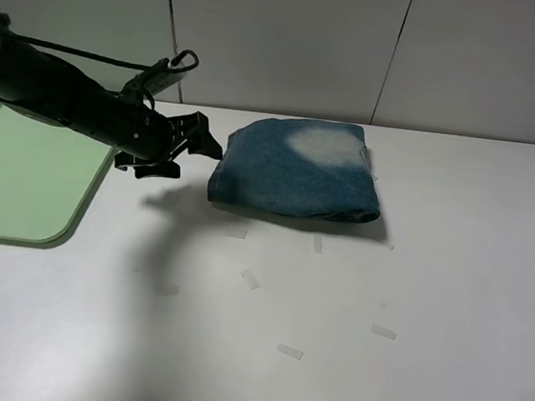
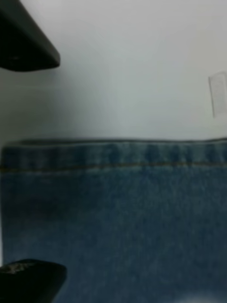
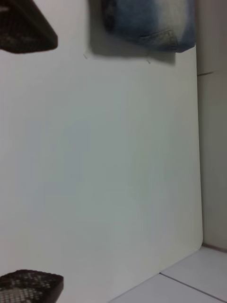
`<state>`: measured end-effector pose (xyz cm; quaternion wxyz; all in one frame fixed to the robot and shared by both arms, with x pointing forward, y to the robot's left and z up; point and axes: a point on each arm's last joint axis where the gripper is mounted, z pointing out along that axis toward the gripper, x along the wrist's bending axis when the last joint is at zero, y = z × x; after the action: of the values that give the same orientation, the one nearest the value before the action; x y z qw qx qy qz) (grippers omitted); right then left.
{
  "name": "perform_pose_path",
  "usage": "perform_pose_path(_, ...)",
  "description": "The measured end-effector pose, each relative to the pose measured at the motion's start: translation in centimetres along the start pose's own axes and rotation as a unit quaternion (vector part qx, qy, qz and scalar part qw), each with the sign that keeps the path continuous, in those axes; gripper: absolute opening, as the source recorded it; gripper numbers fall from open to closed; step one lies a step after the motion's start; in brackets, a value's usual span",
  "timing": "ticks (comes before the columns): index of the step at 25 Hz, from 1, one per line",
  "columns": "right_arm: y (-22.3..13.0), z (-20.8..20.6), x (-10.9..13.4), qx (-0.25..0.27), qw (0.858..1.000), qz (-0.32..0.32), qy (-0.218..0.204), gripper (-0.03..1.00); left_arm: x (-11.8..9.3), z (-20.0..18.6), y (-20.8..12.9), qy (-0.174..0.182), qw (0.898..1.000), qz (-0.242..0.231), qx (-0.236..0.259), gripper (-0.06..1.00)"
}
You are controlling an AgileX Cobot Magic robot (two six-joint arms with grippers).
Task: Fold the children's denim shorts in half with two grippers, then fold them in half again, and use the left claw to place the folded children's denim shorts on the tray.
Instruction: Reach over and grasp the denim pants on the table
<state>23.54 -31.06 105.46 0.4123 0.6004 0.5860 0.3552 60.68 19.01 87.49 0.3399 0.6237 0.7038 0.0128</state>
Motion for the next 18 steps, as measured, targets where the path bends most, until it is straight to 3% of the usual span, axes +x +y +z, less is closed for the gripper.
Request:
perform_pose_path(7, 0.0, 0.0, 0.0, 0.0, 1.0, -0.001, -0.003, 0.69, -1.5, 4.4, 0.2, -0.015, 0.999, 0.025, 0.015, 0.79)
perform_pose_path(18, 0.0, 0.0, -0.1, 0.0, 1.0, -0.002, -0.005, 0.69, -4.1, 6.8, 0.4, -0.04, 0.998, 0.038, 0.015, 0.79)
